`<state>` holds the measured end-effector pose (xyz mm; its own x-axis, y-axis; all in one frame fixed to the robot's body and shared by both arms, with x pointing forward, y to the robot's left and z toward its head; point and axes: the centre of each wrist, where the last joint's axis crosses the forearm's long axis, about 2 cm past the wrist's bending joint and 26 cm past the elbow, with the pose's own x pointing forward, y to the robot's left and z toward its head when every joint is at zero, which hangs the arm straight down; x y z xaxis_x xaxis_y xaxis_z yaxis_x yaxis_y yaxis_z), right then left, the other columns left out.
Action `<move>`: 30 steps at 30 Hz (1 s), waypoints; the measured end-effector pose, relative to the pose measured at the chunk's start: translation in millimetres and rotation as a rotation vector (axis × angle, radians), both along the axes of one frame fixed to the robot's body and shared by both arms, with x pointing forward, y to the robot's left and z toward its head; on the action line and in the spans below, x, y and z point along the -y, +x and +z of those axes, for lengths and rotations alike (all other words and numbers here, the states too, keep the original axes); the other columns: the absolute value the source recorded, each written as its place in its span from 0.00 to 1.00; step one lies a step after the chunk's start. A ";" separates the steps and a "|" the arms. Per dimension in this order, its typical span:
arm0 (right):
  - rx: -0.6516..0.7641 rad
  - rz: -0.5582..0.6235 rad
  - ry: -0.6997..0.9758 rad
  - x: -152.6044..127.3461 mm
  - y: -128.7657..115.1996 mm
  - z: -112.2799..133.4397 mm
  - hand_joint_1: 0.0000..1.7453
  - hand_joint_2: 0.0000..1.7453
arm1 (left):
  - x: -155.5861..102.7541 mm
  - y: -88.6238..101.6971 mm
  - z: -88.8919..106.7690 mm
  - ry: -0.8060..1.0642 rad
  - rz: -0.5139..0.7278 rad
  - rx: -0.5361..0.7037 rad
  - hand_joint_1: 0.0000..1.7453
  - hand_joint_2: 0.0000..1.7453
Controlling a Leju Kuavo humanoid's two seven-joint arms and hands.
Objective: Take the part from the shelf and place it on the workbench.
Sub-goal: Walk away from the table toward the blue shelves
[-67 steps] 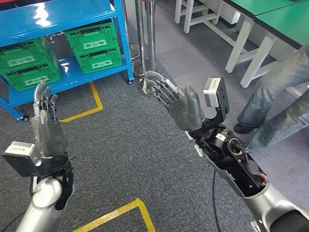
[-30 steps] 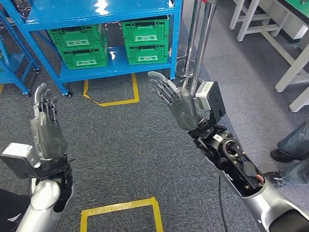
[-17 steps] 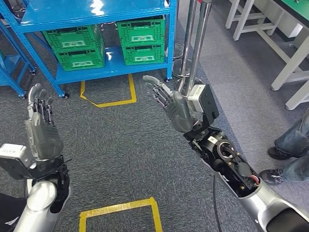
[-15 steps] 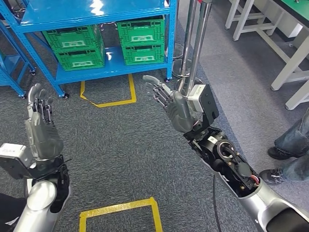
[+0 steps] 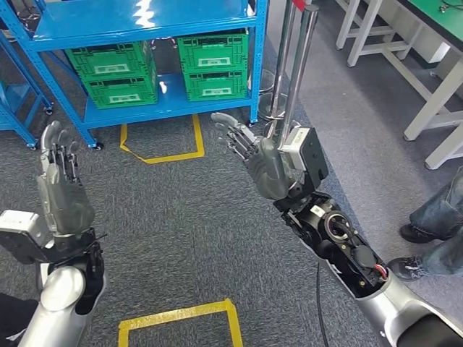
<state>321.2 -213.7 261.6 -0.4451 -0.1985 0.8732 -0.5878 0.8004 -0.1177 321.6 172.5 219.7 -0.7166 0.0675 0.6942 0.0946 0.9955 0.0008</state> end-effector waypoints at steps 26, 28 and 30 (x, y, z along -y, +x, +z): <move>-0.017 -0.015 0.011 1.5 -3.7 -6.3 0.00 0.00 | 1.7 6.2 -2.0 -0.007 -0.001 -0.004 0.00 0.00; -0.012 -0.015 0.012 1.7 -2.9 -4.9 0.00 0.00 | 1.9 6.2 -2.0 -0.010 0.002 -0.003 0.00 0.00; -0.010 -0.015 0.012 1.7 -2.4 -4.4 0.00 0.00 | 1.9 6.2 -2.6 -0.011 0.004 -0.004 0.00 0.00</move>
